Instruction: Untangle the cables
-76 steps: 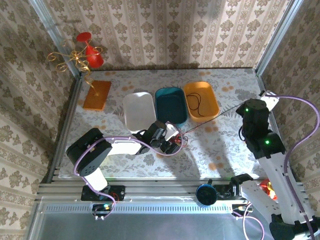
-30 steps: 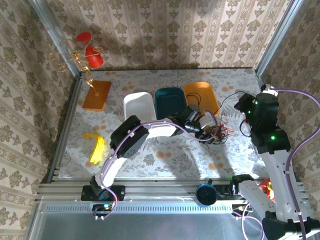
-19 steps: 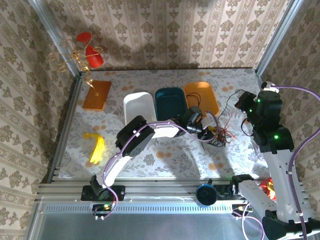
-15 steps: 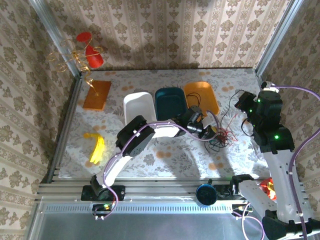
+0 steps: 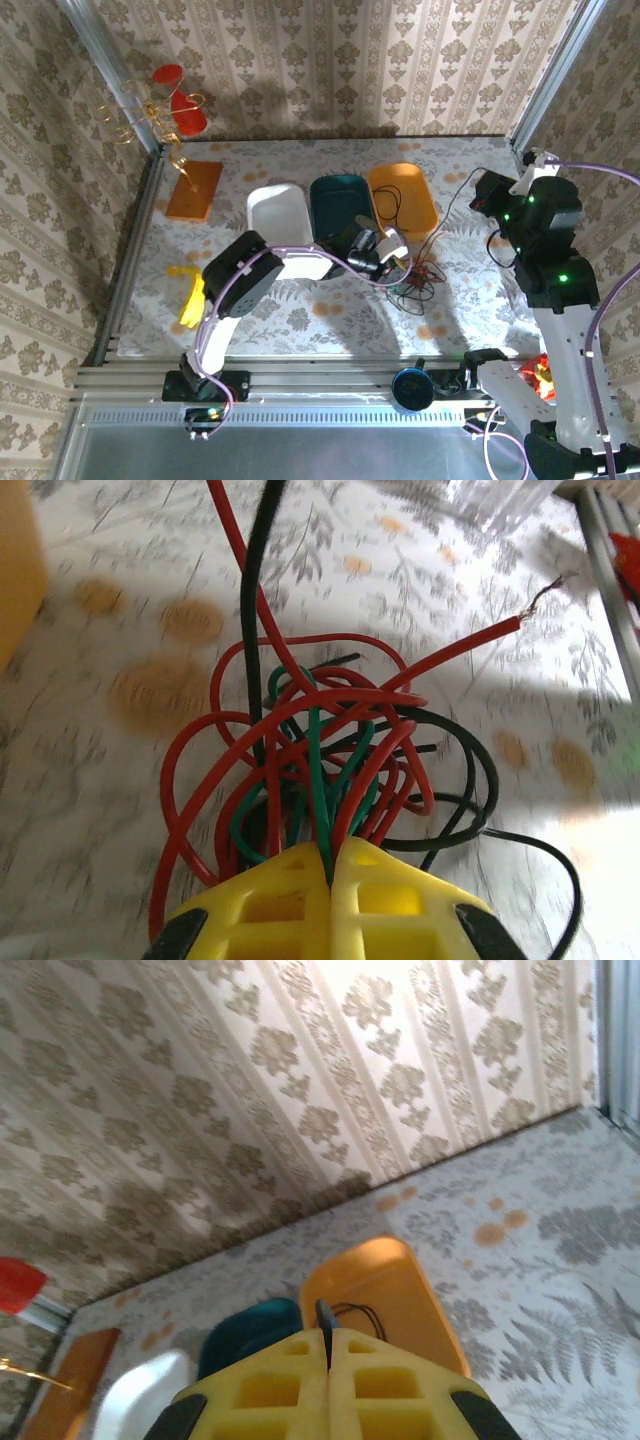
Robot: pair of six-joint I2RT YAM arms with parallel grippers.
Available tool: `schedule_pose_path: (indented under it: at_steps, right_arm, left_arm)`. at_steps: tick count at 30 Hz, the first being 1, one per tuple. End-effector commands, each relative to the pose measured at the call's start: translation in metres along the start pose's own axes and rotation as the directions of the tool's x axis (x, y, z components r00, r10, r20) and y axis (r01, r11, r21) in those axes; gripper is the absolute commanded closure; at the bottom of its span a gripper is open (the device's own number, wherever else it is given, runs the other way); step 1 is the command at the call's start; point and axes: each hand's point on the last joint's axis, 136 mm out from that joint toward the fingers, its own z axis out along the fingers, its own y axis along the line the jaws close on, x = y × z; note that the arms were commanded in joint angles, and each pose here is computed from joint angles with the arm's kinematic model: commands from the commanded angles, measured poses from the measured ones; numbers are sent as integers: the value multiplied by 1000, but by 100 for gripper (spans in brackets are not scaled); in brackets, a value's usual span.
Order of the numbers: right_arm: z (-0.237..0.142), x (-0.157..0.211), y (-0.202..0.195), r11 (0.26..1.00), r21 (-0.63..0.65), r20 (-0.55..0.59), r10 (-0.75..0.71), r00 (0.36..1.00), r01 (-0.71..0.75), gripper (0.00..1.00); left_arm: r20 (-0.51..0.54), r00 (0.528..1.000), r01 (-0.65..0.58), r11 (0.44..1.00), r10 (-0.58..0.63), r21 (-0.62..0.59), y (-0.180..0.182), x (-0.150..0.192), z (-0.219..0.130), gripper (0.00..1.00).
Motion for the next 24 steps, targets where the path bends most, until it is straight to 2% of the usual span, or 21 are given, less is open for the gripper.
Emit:
schedule_pose_path:
  at_steps: [1,9,24]
  right_arm:
    - [1,-25,24,995,-95,69,-12,998,18,100]
    - [22,-68,57,980,-198,152,-2,988,33,100]
    - [39,-163,110,949,-308,321,36,946,69,100]
  left_arm:
    - [-102,995,0,999,-4,-44,0,33,-24,100]
    - [-120,991,36,992,-51,-125,1,63,-60,100]
    - [-72,990,102,972,-119,-210,11,85,-76,100]
